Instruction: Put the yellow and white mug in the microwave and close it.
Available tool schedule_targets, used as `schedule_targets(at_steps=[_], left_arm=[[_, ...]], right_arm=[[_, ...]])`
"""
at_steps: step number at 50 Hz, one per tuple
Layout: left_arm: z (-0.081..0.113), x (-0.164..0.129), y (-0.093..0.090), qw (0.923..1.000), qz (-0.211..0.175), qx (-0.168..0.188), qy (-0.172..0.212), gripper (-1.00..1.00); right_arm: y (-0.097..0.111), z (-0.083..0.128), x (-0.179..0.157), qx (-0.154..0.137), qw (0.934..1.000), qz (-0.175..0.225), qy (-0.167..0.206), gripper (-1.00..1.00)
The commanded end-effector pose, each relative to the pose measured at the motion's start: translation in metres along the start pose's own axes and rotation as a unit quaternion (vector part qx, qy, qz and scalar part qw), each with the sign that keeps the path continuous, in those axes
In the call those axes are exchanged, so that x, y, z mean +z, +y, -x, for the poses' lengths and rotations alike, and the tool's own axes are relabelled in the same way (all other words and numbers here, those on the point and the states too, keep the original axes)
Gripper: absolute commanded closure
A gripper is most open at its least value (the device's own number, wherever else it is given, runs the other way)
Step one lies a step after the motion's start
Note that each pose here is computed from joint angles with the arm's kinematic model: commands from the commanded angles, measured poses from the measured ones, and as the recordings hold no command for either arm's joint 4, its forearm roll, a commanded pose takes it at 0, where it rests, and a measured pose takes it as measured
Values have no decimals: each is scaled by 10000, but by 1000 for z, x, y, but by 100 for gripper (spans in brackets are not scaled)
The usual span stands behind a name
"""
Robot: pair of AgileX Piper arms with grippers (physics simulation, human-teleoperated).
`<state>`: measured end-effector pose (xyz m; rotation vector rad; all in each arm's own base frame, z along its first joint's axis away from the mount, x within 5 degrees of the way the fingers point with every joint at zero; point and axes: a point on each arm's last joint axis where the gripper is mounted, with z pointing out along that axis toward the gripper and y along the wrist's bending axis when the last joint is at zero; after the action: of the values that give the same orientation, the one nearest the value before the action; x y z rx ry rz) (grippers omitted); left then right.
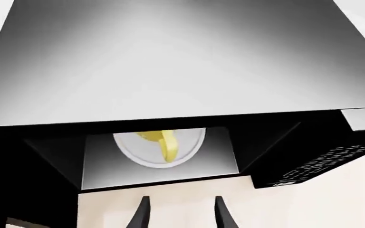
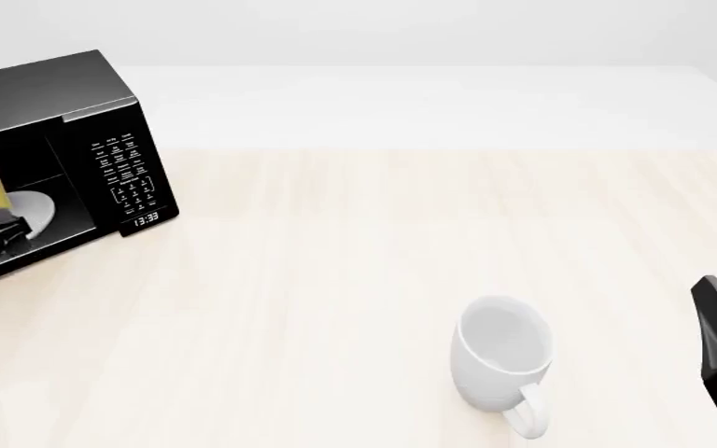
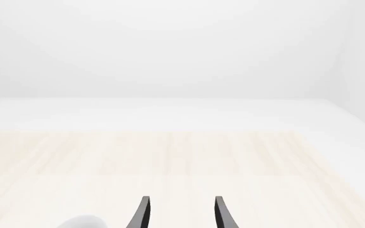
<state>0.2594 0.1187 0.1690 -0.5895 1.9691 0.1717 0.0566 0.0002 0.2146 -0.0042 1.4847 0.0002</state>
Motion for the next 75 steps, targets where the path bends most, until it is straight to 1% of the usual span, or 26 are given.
schedule_targets(at_steps=[1, 6, 7, 8, 12, 26, 27, 28, 31, 35, 36, 38, 39, 40, 42, 45, 49, 51, 53, 58, 59, 64, 66, 68, 73, 75], left_arm=[[7, -33, 0, 9998, -10, -48, -195, -100], [11, -50, 4, 9996, 59, 72, -267, -100], [12, -52, 2, 9996, 33, 66, -279, -100], [14, -62, 3, 9992, 48, 144, -357, -100], [16, -74, 1, 9990, 30, 249, -365, -100], [31, -111, -3, 9980, -16, 393, -486, -100], [31, -112, -2, 9981, 6, 390, -467, -100], [30, -109, 0, 9989, 79, 357, -307, -100], [36, -119, -3, 9985, 5, 354, -412, -100], [45, -131, -7, 9985, -57, 311, -443, -100], [50, -138, -9, 9984, -94, 293, -478, -100], [55, -143, -8, 9986, -46, 258, -469, -100], [58, -146, -6, 9983, -5, 264, -516, -100], [61, -154, -1, 9975, 145, 226, -656, -100], [64, -155, -1, 9978, 165, 244, -590, -100], [71, -166, -4, 9973, 114, 234, -692, -100], [79, -175, -6, 9971, 74, 216, -731, -100], [88, -183, -8, 9971, 52, 168, -747, -100], [93, -191, -9, 9959, 41, 158, -894, -100], [101, -192, -11, 9969, 28, 53, -789, -100], [104, -197, -11, 9961, 29, 71, -874, -100], [110, -202, -8, 9963, 148, -21, -844, -100], [114, -210, -6, 9951, 216, -20, -963, -100], [116, -210, -5, 9952, 243, -59, -950, -100], [122, -214, 1, 9937, 482, -39, -1015, -100], [122, -214, 2, 9937, 501, -58, -1004, -100]], right_arm=[[0, 0, 0, 2, 10000, -2, -1, -100], [0, 0, 0, 2, 10000, -2, -1, -100], [0, 0, 0, 2, 10000, -2, -1, -100], [0, 0, 0, 2, 10000, -2, -1, -100], [0, 0, 0, 2, 10000, -2, -1, -100], [0, 0, 0, 2, 10000, -2, -1, -100], [0, 0, 0, 2, 10000, -2, -1, -100], [0, 0, 0, 2, 10000, -2, -1, -100], [0, 0, 0, 2, 10000, -2, -1, -100], [0, 0, 0, 2, 10000, -2, -1, -100], [0, 0, 0, 2, 10000, -2, -1, -100], [0, 0, 0, 2, 10000, -2, -1, -100], [0, 0, 0, 2, 10000, -2, -1, -100], [0, 0, 0, 2, 10000, -2, -1, -100], [0, 0, 0, 2, 10000, -2, -1, -100], [0, 0, 0, 2, 10000, -2, -1, -100], [0, 0, 0, 2, 10000, -2, -1, -100], [0, 0, 0, 2, 10000, -2, -1, -100], [0, 0, 0, 2, 10000, -2, -1, -100], [0, 0, 0, 2, 10000, -2, -1, -100], [0, 0, 0, 2, 10000, -2, -1, -100], [0, 0, 0, 2, 10000, -2, -1, -100], [0, 0, 0, 2, 10000, -2, -1, -100], [0, 0, 0, 2, 10000, -2, -1, -100], [0, 0, 0, 2, 10000, -2, -1, -100], [0, 0, 0, 2, 10000, -2, -1, -100]])
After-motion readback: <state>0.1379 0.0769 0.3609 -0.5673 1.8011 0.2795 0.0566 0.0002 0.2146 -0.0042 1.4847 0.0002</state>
